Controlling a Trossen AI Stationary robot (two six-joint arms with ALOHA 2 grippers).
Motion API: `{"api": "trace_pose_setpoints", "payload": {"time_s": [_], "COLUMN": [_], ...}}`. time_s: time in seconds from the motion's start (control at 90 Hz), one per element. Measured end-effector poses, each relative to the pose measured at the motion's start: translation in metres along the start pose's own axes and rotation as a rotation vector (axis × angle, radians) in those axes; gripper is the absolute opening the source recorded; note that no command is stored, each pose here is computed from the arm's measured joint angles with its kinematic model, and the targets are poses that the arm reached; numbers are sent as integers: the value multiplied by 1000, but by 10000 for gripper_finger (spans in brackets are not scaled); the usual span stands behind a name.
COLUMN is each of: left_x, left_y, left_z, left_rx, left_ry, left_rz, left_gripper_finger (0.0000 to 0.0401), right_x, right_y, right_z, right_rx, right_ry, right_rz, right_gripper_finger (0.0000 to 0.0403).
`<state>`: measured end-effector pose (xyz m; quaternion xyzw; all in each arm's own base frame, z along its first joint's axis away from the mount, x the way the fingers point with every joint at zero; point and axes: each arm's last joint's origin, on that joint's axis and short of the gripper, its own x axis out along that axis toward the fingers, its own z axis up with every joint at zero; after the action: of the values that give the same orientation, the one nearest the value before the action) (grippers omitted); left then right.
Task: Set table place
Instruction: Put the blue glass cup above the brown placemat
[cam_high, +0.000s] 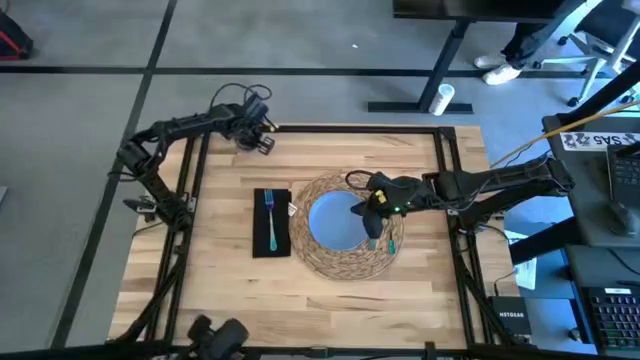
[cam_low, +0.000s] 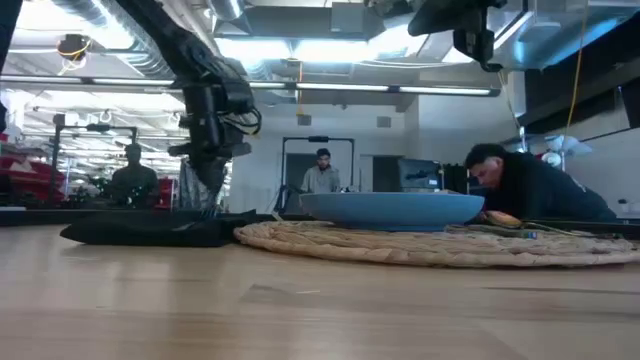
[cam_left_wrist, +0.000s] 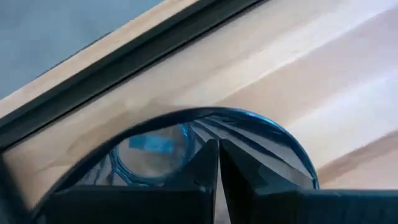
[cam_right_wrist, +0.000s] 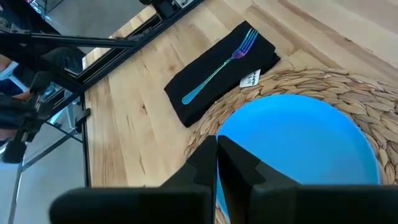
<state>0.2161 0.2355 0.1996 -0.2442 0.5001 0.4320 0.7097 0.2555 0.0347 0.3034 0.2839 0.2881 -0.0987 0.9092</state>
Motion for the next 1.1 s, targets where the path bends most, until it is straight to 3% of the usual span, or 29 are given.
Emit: {"api": "trace_pose_setpoints", "payload": {"time_s": [0.411,0.633,0.811,1.1], "left_x": [-39,-36,-39,-42], "left_y": [-29,-9,-7,-2], "left_z": [34,32,29,13], "left_rx": [72,49,51,69], "left_ry": [-177,-117,-92,30], "left_rz": [-64,13,36,216], "left_gripper_finger": [0,0,0,0], "right_x": [0,0,0,0], "right_y": [0,0,0,0], "right_z": [0,0,0,0], "right_rx": [-1,-1,-10,-23], "right_ry": [0,-1,0,-1], "right_rz": [0,0,0,0], "right_gripper_finger": [0,0,0,0]}}
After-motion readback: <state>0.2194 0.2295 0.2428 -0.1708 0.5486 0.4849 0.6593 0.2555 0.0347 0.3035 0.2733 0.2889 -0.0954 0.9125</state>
